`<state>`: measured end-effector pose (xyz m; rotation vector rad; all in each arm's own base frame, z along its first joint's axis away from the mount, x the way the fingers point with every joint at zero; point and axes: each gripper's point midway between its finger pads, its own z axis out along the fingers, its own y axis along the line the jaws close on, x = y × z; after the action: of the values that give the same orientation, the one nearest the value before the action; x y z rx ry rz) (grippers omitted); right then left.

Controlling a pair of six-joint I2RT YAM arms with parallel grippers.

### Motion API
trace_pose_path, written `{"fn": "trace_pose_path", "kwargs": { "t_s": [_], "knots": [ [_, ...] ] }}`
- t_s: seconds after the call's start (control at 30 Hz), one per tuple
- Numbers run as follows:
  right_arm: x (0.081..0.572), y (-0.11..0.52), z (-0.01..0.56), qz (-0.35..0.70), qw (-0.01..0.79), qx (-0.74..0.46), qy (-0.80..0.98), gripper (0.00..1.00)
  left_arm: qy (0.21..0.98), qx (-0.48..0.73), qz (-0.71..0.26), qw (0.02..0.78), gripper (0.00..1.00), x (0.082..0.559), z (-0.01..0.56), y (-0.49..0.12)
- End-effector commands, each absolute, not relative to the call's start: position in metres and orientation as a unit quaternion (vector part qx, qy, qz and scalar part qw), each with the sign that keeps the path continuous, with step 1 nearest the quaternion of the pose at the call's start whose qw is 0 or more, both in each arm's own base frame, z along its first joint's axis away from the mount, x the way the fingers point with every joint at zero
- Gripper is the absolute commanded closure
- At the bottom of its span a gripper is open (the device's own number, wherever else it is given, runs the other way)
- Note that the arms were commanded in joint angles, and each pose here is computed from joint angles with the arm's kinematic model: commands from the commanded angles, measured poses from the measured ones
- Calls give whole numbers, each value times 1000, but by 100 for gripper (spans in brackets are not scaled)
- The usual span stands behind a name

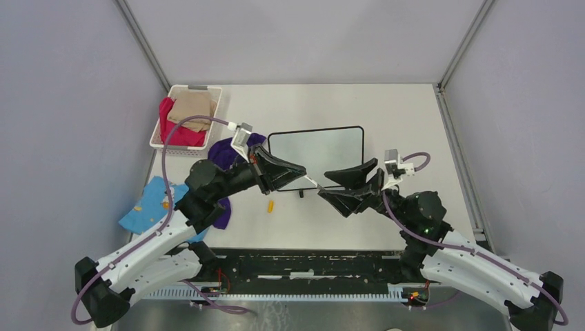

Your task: Write a sentence on the whiteboard

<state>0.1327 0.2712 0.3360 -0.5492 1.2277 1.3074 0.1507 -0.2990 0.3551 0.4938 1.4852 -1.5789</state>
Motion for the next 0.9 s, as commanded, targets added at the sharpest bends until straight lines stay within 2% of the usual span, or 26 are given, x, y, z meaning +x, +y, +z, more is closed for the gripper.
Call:
{"fn": "trace_pose_path", "kwargs": {
  "t_s": [0.0, 0.07, 0.13, 0.33, 0.87],
  "knots": [
    [137, 255, 377, 596, 621, -161, 483, 32, 526, 139, -672, 503, 98, 152, 415, -279],
    [137, 256, 382, 609, 615, -149, 479, 30, 510, 142, -677, 512, 98, 148, 424, -275],
    [136, 256, 388, 621, 612, -140, 470, 28, 504, 52, -695, 510, 98, 164, 439, -264],
    [135, 265, 410, 658, 597, -127, 440, 29, 482, -5, -719, 500, 98, 171, 451, -254],
    [155, 278, 442, 679, 595, -83, 422, 35, 507, -75, -701, 496, 98, 192, 428, -253]
  ]
}}
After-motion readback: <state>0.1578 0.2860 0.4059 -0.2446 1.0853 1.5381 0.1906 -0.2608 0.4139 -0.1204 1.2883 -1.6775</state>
